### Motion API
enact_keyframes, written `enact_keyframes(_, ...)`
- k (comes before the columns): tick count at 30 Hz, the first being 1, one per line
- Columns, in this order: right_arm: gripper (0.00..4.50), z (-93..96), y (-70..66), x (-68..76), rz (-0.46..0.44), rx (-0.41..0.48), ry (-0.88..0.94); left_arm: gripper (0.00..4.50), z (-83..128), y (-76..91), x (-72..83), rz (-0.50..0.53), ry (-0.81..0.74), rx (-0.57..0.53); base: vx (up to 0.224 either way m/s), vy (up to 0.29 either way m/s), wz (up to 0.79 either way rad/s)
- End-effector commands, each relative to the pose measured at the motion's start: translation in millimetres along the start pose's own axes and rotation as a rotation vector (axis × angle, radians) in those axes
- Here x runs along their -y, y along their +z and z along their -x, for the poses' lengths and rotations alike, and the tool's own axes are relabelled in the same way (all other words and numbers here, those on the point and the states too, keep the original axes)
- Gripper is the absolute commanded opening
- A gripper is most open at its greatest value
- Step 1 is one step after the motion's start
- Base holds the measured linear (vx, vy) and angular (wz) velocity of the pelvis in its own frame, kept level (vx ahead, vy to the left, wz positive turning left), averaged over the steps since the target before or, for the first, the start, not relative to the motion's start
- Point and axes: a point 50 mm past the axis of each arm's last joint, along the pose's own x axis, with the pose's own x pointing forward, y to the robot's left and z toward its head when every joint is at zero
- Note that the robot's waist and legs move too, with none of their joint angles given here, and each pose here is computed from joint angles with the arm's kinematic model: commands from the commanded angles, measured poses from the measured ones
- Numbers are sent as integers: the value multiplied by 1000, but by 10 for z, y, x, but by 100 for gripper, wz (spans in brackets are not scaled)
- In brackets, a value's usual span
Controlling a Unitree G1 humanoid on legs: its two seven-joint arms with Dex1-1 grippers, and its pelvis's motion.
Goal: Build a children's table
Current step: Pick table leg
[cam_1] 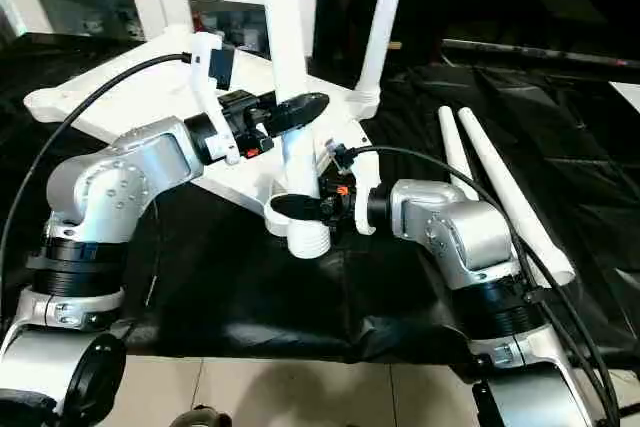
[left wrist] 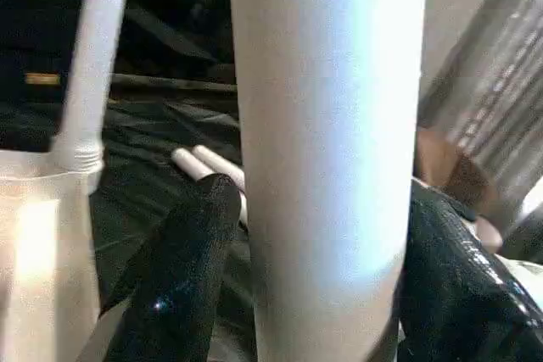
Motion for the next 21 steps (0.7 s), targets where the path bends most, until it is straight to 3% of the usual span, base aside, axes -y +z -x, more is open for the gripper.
enact_keyframes(1, 190, 3, 97, 3, 40, 32, -8, 248, 5, 2, -54, 1, 53, -6, 0, 0, 0)
enact_keyframes(4, 190, -4, 103, 11, 43, 34, -16, 245, 6, 17, -49, 18, 51, 8, 0, 0, 0)
enact_keyframes(7, 190, -7, 106, 14, 44, 37, -19, 201, 6, 24, -36, 38, 35, 22, 0, 0, 0)
enact_keyframes(10, 190, -12, 107, 21, 51, 41, -26, 186, 7, 47, -19, 80, 16, 53, 0, 0, 0)
enact_keyframes(15, 190, -14, 117, 14, 79, 53, -28, 182, 12, 59, -23, 8, 12, 40, 0, 0, 0)
enact_keyframes(16, 245, -12, 126, 10, 73, 65, -19, 182, 14, 55, -22, -25, 9, 24, 0, 0, 0)
enact_keyframes(21, 285, 23, 148, 24, 36, 87, 9, 182, 27, 67, 15, -72, -42, -8, 0, 0, 0)
